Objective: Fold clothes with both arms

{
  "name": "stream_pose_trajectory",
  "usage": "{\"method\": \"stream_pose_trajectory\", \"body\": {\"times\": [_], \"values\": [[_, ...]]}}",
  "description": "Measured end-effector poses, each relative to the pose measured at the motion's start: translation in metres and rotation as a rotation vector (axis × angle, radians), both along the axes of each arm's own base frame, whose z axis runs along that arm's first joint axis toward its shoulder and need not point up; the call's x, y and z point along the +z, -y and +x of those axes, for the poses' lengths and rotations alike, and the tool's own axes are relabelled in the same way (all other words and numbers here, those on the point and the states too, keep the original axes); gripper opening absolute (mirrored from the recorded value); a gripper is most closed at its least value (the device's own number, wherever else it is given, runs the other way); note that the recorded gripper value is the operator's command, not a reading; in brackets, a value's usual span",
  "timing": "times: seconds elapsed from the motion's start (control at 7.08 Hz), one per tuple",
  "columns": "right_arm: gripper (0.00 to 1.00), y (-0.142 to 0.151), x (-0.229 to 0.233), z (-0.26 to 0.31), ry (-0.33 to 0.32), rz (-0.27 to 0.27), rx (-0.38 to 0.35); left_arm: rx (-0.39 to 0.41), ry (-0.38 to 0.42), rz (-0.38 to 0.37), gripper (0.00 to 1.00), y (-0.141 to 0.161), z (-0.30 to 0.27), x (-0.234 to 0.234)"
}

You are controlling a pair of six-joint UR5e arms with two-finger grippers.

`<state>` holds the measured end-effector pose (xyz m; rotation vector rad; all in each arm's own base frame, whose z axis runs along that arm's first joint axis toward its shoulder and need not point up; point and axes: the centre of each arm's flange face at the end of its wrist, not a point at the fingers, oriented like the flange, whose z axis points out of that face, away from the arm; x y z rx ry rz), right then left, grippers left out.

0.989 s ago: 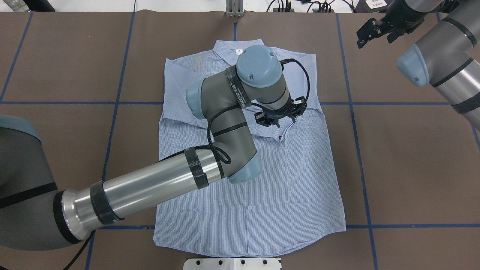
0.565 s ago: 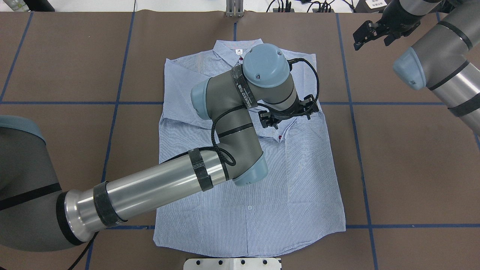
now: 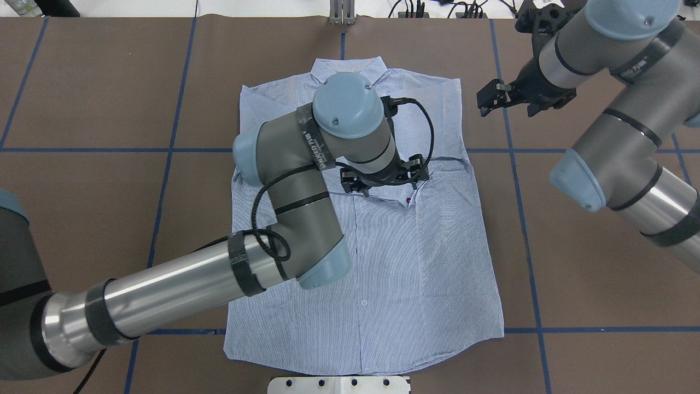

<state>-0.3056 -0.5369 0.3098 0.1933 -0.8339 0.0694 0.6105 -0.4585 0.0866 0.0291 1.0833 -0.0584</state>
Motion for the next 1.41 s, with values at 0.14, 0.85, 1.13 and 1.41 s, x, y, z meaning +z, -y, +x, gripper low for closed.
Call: {"method": "stream_pose_trajectory", "body": {"times": [0.14, 0.85, 1.13, 1.41], "values": [[1.00, -0.040, 0.004, -0.011, -0.001, -0.019, 0.010, 0.011, 0.011, 0.021, 1.00, -0.017, -0.030, 0.029], [1.00, -0.240, 0.044, -0.064, 0.035, -0.042, 0.083, -0.012, 0.030, 0.064, 1.00, -0.122, -0.152, 0.140], [1.00, -0.268, 0.067, -0.059, 0.064, -0.034, 0.086, -0.009, 0.062, 0.030, 1.00, -0.167, -0.158, 0.175], [1.00, -0.275, 0.071, -0.060, 0.066, -0.037, 0.086, -0.031, 0.058, -0.027, 1.00, -0.223, -0.143, 0.211]]}}
